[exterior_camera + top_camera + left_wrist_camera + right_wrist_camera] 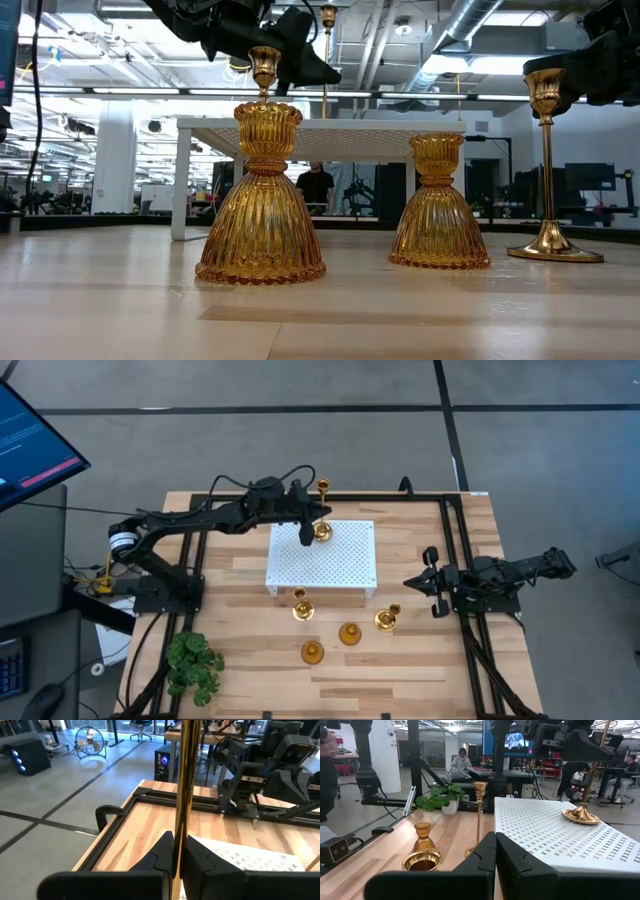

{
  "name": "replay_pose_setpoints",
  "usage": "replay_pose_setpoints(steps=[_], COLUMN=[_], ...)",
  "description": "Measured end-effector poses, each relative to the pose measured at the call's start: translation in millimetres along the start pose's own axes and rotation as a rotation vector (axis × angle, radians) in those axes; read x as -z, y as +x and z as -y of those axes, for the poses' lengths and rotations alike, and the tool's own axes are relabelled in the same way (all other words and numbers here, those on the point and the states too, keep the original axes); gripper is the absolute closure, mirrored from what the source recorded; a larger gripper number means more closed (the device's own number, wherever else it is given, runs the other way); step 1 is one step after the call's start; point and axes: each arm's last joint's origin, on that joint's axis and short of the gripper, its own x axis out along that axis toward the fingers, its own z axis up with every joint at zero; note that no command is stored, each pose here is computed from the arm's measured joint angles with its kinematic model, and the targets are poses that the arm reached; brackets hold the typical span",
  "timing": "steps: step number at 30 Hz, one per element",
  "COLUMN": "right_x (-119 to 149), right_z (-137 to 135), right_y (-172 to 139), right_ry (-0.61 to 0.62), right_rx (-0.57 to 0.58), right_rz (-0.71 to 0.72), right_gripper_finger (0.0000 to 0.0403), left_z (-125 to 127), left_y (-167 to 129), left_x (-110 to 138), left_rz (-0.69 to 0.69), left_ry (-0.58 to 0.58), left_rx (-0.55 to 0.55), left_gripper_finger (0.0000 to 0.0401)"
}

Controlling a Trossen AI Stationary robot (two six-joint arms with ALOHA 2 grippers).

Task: Pick & Place candle stick holders
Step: Put the bottom gold candle holder on the shelf

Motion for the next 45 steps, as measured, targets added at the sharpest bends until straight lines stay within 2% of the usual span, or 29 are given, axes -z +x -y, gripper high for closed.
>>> replay_pose_setpoints(steps=[13,22,27,36,45], right_x=[0.1,0.1,0.2,0.2,0.1], right_z=[0.0,0.0,0.0,-0.1,-0.1], right_y=[0.0,0.0,0.0,0.0,0.0], right_ry=[0.0,0.0,0.0,-0.001,0.0], right_rx=[0.0,0.0,0.0,-0.002,-0.002], right_rz=[0.0,0.0,-0.001,-0.001,0.0], right_gripper_finger=[0.0403,0.0403,0.0403,0.0403,0.0403], left_z=[0.0,0.7,1.2,0.8,2.8], left_y=[0.0,-0.9,0.6,-0.6,-15.4], left_x=[0.4,9.6,15.7,10.9,-4.5], left_rz=[-0.004,-0.009,-0.026,0.008,0.057], left_ry=[-0.034,-0.049,-0.057,-0.043,0.014], left_rx=[0.001,0.001,0.004,-0.004,-0.005], left_gripper_finger=[0.0378,0.0381,0.0355,0.0302,0.0252])
